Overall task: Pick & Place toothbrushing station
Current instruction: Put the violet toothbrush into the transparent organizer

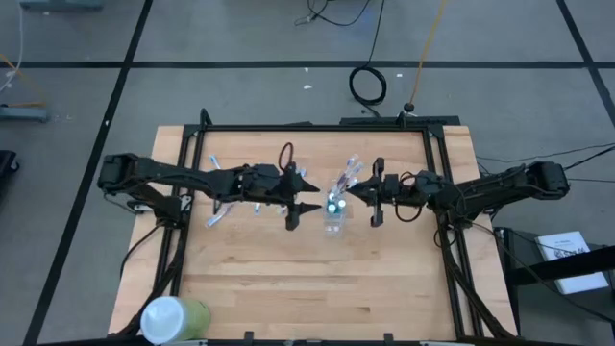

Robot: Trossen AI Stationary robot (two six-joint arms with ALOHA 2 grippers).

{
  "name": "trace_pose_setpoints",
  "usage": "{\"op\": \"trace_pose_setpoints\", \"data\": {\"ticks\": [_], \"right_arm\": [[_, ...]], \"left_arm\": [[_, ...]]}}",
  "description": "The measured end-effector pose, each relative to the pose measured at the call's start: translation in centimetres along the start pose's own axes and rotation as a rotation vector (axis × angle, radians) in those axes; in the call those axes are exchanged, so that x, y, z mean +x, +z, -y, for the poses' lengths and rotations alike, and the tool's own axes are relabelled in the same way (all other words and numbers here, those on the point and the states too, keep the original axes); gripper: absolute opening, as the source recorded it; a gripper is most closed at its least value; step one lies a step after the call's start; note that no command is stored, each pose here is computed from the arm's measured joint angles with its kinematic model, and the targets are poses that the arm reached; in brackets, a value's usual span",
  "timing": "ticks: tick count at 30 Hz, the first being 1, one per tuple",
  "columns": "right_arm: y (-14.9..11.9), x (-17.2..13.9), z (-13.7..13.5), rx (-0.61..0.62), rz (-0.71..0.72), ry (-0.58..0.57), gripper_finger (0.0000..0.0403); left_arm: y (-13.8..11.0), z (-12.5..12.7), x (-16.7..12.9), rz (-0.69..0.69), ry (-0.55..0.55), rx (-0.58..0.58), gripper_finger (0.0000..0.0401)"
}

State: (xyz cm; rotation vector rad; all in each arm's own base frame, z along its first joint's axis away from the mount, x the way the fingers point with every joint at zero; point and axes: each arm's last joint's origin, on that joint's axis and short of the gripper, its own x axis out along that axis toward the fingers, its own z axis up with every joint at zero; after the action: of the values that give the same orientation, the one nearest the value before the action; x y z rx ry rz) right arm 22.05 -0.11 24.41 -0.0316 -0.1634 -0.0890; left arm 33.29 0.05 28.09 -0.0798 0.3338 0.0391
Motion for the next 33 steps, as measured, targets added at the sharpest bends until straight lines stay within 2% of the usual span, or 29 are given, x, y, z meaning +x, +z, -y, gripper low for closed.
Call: {"op": "trace_pose_setpoints", "data": {"ticks": [3, 8, 11, 17, 24, 33], "right_arm": [[-0.6, -0.3, 0.5, -0.012, -0.018, -0.095, 0.0005], [-2.1, -0.1, 1.3, -0.005, -0.052, -0.153, 0.0005], [-3.4, 0.3, 2.0, 0.002, -0.099, -0.213, 0.0005], [-5.6, 1.2, 2.4, 0.014, -0.142, -0.235, 0.0005], [-7.4, 1.6, 2.5, 0.082, -0.192, -0.245, 0.0006], [-9.3, 1.8, 2.6, 0.114, -0.257, -0.262, 0.0006]], "left_arm": [[0.5, 0.0, -0.6, 0.018, 0.028, 0.027, 0.0249], [0.6, -0.2, -0.6, 0.026, 0.039, 0.056, 0.0252], [0.3, -0.5, -0.3, 0.014, 0.081, 0.052, 0.0253], [0.1, -0.9, 0.0, 0.01, 0.109, 0.032, 0.0253], [-0.2, -1.1, -0.1, -0.02, 0.155, 0.015, 0.0253], [-0.3, -1.1, -0.1, -0.027, 0.155, 0.001, 0.0253]]}}
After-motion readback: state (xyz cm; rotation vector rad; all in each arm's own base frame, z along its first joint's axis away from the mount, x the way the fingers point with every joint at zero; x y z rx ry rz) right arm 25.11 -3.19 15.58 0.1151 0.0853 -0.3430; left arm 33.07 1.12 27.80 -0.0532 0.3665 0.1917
